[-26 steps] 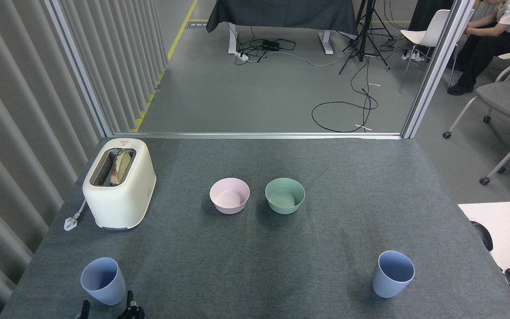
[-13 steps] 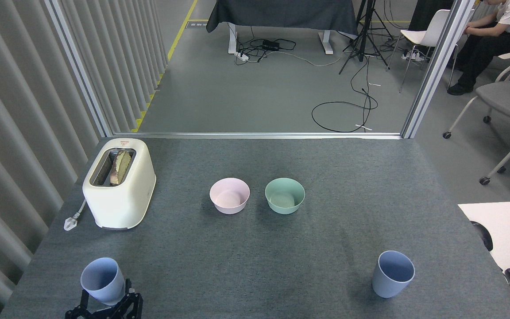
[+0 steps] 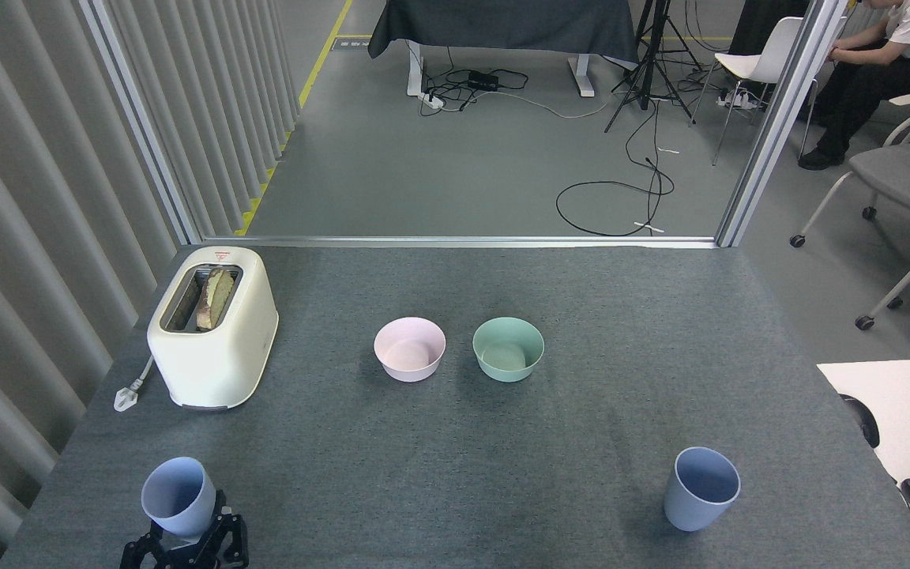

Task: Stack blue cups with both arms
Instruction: 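Reach the left gripper to the blue cup nearest it and grasp it, then carry the blue cup with the left gripper to the table center, then set the cup down, open the left gripper and withdraw it, then reach the right gripper to the other blue cup and grasp it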

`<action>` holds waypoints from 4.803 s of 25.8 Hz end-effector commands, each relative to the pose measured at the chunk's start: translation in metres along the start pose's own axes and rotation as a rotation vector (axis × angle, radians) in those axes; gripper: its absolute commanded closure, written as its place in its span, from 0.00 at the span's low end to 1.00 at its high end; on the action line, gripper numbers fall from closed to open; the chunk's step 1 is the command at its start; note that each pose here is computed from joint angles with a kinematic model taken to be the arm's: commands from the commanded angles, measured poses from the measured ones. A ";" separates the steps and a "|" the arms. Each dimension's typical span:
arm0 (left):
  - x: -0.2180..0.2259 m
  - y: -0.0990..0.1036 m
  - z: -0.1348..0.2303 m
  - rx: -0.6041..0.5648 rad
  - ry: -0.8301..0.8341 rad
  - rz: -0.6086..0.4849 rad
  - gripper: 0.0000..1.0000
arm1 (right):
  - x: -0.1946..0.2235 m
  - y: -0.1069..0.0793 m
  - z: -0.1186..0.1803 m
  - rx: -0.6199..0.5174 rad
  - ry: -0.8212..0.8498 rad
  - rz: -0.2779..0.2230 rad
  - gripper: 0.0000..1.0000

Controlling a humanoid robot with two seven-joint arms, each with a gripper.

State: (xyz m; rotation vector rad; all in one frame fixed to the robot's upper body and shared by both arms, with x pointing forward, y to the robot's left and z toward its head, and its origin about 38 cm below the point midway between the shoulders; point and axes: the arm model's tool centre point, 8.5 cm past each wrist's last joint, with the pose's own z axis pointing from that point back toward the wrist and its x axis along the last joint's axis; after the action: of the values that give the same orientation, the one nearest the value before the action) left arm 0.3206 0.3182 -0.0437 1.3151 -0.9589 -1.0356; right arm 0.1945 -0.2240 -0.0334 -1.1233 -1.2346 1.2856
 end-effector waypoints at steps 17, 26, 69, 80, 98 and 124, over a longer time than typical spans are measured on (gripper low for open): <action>0.248 0.021 0.048 0.062 -0.593 -0.061 0.35 | 0.003 0.001 0.000 0.002 0.003 0.003 0.00; 0.241 0.005 0.046 0.044 -0.593 -0.099 0.35 | 0.004 0.001 0.000 0.002 0.000 0.002 0.00; 0.198 -0.002 0.098 0.058 -0.520 -0.019 0.00 | 0.003 0.001 0.000 0.002 0.000 0.003 0.00; 0.085 0.006 0.121 0.045 -0.291 -0.011 0.00 | -0.036 0.021 -0.005 0.064 0.098 0.035 0.00; 0.064 0.003 0.118 0.039 -0.223 -0.032 0.00 | -0.074 0.012 -0.091 0.073 0.093 0.091 0.00; 0.063 0.003 0.118 0.038 -0.219 -0.035 0.00 | -0.101 -0.004 -0.138 0.046 0.124 0.124 0.22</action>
State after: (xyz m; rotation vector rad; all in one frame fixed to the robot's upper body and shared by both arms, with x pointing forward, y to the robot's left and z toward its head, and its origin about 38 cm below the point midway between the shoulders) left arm 0.2254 0.2246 -0.0380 1.2715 -1.1270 -1.2109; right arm 0.3379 -0.3136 -0.0382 -1.2436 -1.0532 1.3032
